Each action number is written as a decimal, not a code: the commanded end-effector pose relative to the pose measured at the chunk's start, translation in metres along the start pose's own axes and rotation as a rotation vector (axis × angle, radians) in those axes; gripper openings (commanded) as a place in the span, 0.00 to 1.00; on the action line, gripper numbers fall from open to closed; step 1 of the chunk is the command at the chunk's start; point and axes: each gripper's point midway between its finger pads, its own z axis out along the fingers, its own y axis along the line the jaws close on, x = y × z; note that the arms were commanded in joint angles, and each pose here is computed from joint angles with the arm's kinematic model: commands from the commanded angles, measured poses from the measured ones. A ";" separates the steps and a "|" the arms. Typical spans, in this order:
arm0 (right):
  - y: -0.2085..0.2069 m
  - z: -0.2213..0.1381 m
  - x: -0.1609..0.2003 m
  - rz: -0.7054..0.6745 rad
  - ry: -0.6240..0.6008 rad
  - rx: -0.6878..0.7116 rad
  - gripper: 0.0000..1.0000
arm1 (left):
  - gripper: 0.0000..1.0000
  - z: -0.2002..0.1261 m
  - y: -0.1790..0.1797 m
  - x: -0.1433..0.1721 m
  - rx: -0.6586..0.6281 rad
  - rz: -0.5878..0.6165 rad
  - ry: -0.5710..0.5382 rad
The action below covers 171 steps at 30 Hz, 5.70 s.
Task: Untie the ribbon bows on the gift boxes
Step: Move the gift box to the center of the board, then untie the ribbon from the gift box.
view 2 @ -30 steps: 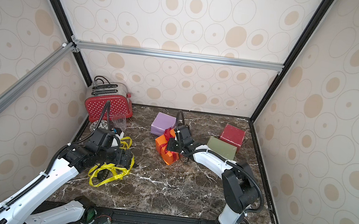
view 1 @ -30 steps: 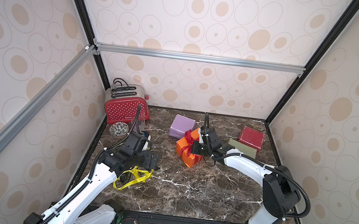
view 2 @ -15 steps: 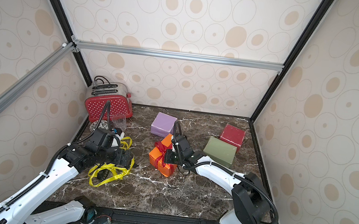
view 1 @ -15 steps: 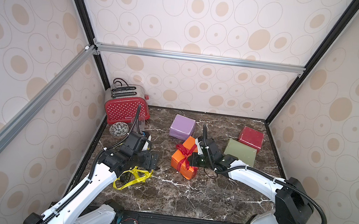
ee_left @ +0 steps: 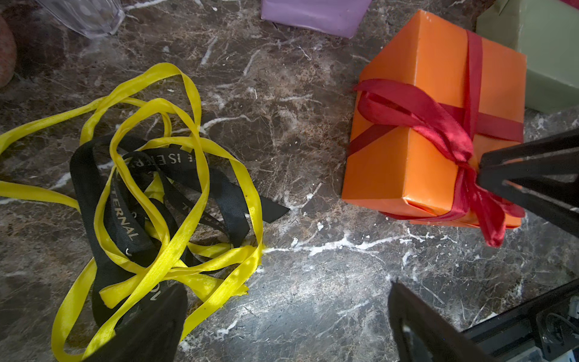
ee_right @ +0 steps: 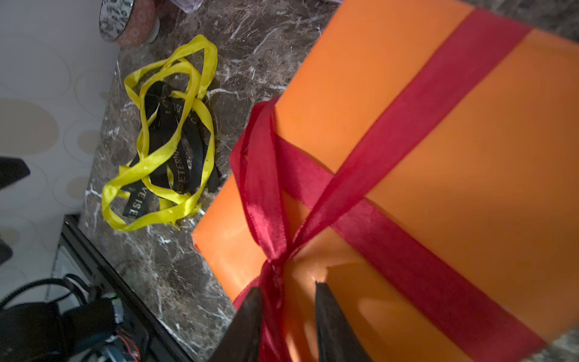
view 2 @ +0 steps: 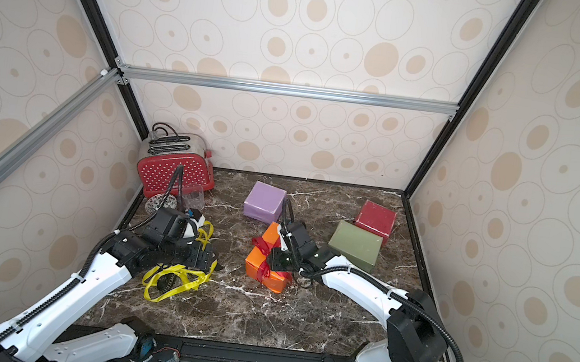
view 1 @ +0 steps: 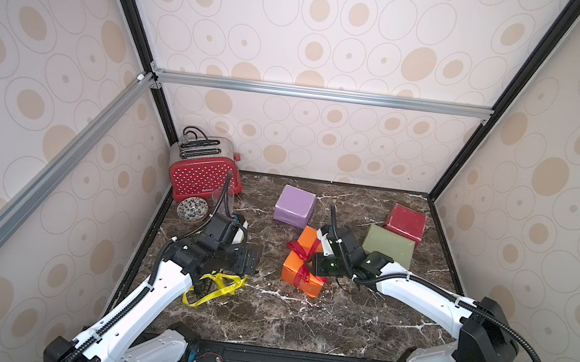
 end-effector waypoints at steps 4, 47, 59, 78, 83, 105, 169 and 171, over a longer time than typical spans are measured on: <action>-0.030 -0.022 0.015 0.094 0.028 0.063 0.40 | 0.99 0.005 -0.005 0.006 0.018 0.034 0.032; -0.022 -0.043 0.026 -0.073 0.189 0.074 0.49 | 0.59 0.090 -0.122 -0.027 0.122 -0.038 -0.192; -0.025 -0.028 0.028 -0.121 0.239 0.155 0.44 | 0.56 0.106 -0.120 -0.020 0.102 -0.025 -0.135; -0.018 -0.024 0.035 -0.152 0.262 0.172 0.12 | 0.50 0.110 -0.113 -0.017 0.056 -0.018 -0.119; -0.013 -0.023 0.032 -0.131 0.235 0.137 0.01 | 0.45 0.111 -0.117 -0.009 0.085 -0.033 -0.086; -0.012 -0.071 -0.009 0.017 0.003 0.140 0.00 | 0.42 0.135 -0.090 0.002 -0.080 0.029 -0.054; -0.058 -0.319 -0.060 0.076 -0.764 0.363 0.00 | 0.39 0.155 -0.082 0.009 -0.155 0.081 -0.005; -0.060 -0.317 -0.061 0.072 -0.751 0.390 0.00 | 0.39 0.155 -0.083 0.009 -0.150 0.081 -0.006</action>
